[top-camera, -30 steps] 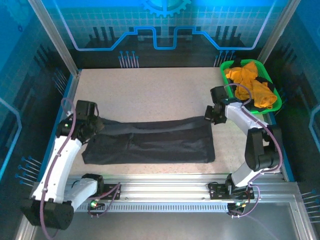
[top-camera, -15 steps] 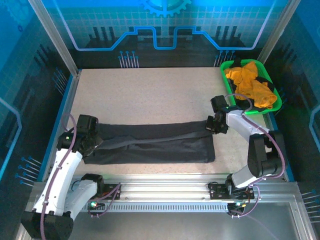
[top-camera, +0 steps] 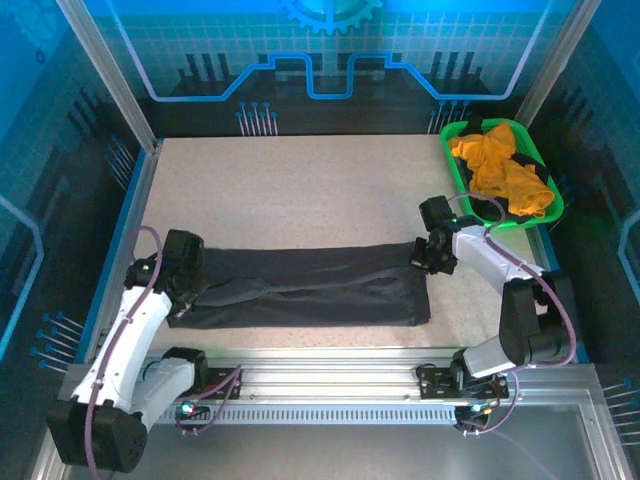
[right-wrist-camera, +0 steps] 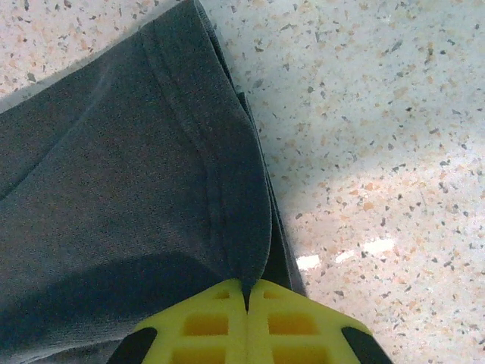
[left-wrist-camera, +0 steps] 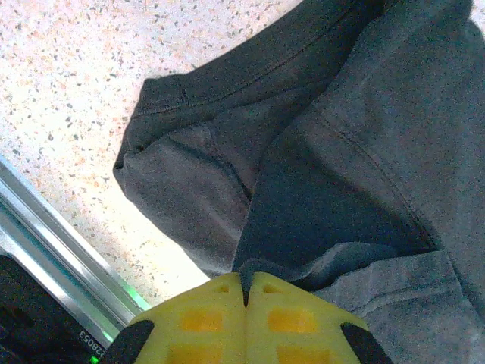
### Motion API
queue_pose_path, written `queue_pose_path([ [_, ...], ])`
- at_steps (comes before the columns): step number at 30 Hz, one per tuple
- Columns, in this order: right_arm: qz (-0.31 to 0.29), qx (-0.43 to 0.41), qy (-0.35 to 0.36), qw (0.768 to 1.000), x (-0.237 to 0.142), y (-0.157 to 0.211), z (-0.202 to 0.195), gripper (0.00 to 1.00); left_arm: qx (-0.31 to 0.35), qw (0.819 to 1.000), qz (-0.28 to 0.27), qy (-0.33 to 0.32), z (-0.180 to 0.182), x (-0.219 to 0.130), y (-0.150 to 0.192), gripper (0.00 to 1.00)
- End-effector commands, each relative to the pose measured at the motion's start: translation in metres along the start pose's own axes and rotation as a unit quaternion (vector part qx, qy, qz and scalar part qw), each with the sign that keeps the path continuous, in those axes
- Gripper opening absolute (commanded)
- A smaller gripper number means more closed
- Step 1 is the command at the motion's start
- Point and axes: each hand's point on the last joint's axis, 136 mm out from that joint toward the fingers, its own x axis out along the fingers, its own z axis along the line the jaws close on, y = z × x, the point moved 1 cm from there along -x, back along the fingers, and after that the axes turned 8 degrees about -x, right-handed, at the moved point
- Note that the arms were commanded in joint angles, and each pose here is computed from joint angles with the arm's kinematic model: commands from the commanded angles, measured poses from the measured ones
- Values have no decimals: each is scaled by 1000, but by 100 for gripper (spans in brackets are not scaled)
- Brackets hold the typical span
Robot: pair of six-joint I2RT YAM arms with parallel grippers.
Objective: Fold and stack the t-shirts
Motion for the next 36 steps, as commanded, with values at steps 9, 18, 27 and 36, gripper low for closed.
queue_pose_path([
  [9, 19, 13, 14, 1000, -12, 26, -4, 0, -10, 1000, -19, -21, -1, 10, -8, 0],
  [18, 47, 13, 47, 998, 9, 45, -16, 0, -20, 996, -76, -48, 6, 1, -29, 0],
  [27, 46, 8, 46, 998, 9, 40, -12, 6, -16, 994, -93, -53, 8, 3, -33, 0],
  [36, 54, 17, 60, 997, -1, 48, -19, 38, -2, 997, -60, -51, -6, 22, -24, 19],
])
